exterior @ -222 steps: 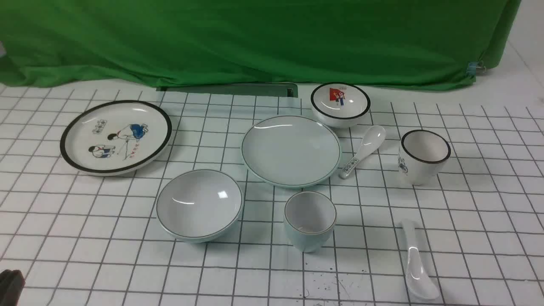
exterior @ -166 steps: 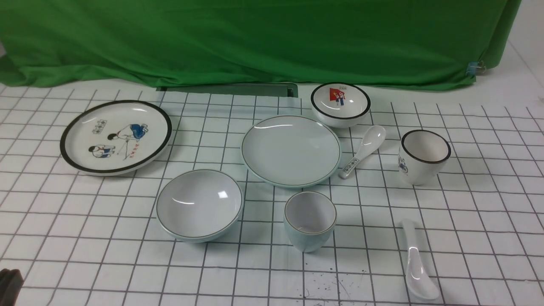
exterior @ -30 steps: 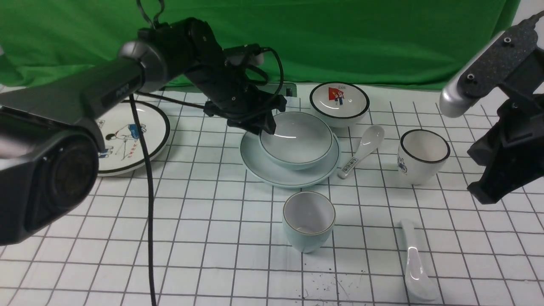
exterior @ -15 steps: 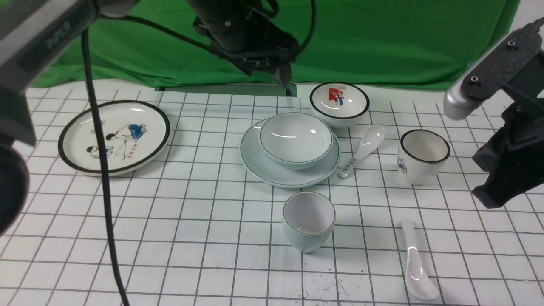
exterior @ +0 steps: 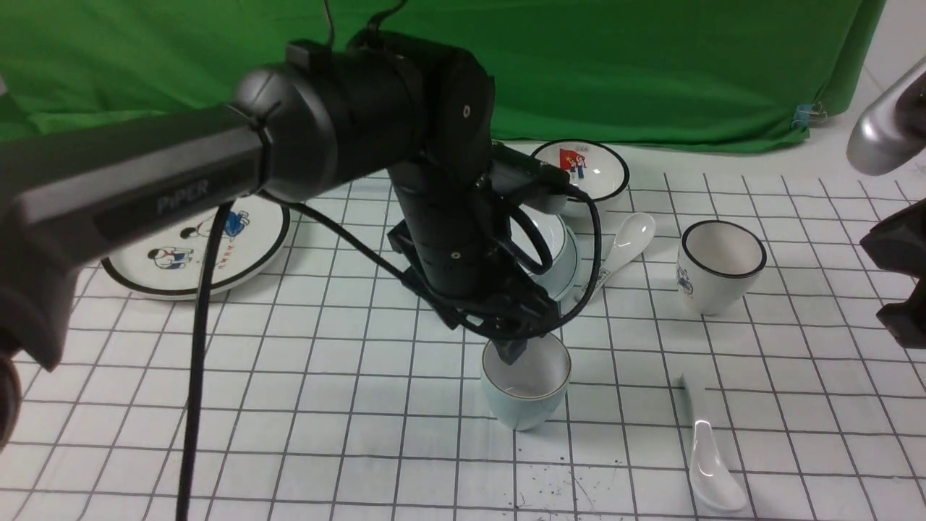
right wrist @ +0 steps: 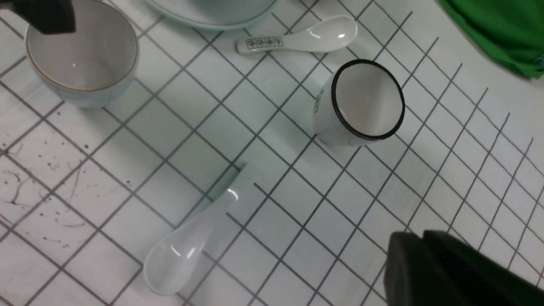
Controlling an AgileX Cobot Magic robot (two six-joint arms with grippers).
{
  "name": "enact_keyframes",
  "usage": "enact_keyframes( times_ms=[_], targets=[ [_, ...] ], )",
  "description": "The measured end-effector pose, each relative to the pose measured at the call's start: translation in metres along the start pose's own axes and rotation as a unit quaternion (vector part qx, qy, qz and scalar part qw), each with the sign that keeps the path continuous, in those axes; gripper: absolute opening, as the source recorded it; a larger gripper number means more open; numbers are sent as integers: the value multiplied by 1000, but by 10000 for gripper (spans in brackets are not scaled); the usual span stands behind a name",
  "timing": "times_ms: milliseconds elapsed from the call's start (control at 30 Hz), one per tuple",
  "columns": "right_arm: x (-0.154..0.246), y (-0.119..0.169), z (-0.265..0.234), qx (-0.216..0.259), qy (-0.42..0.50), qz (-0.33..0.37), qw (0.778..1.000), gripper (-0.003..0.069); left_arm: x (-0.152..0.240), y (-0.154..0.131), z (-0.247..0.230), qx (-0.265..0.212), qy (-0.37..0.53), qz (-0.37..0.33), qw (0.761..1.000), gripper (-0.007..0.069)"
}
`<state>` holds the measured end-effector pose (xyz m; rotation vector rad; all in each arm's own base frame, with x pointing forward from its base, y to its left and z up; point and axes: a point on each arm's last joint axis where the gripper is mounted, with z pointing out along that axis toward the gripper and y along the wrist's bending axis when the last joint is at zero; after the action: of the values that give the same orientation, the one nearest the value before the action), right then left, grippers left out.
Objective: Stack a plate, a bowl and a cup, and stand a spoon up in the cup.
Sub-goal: Use the left arm to grab a blue teacup, then use the left arm to put the blue teacup into the blue rice bowl in the middle
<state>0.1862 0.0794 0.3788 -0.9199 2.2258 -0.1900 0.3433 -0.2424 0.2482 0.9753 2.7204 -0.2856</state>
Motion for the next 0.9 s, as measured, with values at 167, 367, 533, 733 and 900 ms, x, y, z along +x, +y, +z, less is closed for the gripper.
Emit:
enact_keyframes(
  times_ms=[167, 367, 533, 733, 900],
  targets=[
    [2, 1, 3, -1, 3, -1, 1000, 72, -3, 5, 22, -7, 5, -10, 1000, 452],
    [2, 2, 3, -1, 1, -2, 1000, 72, -1, 4, 46, 10, 29, -24, 999, 189],
    [1, 1, 3, 0, -5, -1, 1000, 72, -9, 5, 24, 14, 20, -7, 1000, -5],
    [0, 1, 3, 1, -9, -2, 1000, 72, -42, 27, -43, 0, -71, -7, 997, -6],
    [-1, 1, 3, 2, -13, -2, 1000, 72, -67, 66, -63, -11, -138, -36, 990, -6]
  ],
)
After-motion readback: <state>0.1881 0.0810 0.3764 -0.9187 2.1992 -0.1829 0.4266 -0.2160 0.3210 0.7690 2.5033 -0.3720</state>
